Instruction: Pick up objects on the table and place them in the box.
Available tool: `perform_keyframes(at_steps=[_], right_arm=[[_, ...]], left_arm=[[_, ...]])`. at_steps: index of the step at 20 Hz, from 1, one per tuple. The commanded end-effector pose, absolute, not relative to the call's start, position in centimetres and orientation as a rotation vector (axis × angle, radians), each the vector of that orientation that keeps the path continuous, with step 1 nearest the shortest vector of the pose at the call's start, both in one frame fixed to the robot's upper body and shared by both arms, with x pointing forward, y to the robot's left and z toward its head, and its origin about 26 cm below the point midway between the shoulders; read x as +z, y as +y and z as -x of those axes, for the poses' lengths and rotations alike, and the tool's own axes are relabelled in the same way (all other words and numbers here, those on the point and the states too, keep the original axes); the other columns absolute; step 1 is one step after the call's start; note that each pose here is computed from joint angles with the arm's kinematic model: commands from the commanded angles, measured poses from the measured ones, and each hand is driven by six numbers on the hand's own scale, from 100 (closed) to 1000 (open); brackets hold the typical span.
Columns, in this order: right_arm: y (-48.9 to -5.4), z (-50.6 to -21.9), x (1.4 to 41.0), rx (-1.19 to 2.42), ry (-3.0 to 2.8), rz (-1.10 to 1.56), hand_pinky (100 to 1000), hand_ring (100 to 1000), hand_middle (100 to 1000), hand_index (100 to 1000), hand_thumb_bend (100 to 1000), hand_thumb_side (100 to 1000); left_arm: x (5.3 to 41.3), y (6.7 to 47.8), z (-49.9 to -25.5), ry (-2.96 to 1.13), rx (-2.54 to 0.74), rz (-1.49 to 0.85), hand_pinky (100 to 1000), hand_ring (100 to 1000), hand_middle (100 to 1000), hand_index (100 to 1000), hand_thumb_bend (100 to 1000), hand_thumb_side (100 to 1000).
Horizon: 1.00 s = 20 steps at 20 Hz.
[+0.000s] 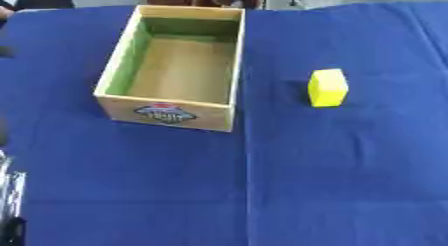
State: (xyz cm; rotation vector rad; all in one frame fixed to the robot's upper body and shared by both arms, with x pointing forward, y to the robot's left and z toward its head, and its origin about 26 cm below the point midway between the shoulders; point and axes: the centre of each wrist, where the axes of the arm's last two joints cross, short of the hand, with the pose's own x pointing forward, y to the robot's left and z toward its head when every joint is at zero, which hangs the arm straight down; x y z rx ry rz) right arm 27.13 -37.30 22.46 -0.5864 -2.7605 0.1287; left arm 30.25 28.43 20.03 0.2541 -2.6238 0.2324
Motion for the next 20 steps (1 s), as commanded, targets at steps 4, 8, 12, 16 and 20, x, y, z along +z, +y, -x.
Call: perform_keyframes(at_steps=[4, 8, 12, 16, 20], right_arm=[[-38.0, -26.7, 25.6, 0.309, -2.825, 0.676, 731, 748, 632, 840, 341, 1000], [-38.2, -26.6, 27.6, 0.455, -2.81, 0.758, 735, 753, 634, 838, 429, 1000], [-37.9, -26.6, 29.2, 0.679, -2.727, 0.837, 747, 759, 617, 816, 510, 1000], [-37.1, -26.8, 31.2, 0.908, -2.651, 0.909, 763, 779, 647, 838, 551, 1000], [-36.6, -26.6, 33.5, 1.111, -2.553, 1.017, 780, 791, 661, 838, 569, 1000]], left_arm=[[20.6, 28.7, -29.9, -2.646, 0.213, -0.268, 481, 573, 640, 787, 100, 1000], [20.6, 28.8, -29.9, -2.642, 0.206, -0.273, 481, 574, 640, 787, 100, 1000], [20.6, 28.8, -29.9, -2.638, 0.199, -0.274, 482, 574, 640, 787, 100, 1000], [20.5, 28.8, -29.8, -2.634, 0.185, -0.275, 481, 574, 640, 786, 100, 1000], [20.4, 28.9, -29.8, -2.629, 0.183, -0.276, 481, 573, 639, 786, 100, 1000]])
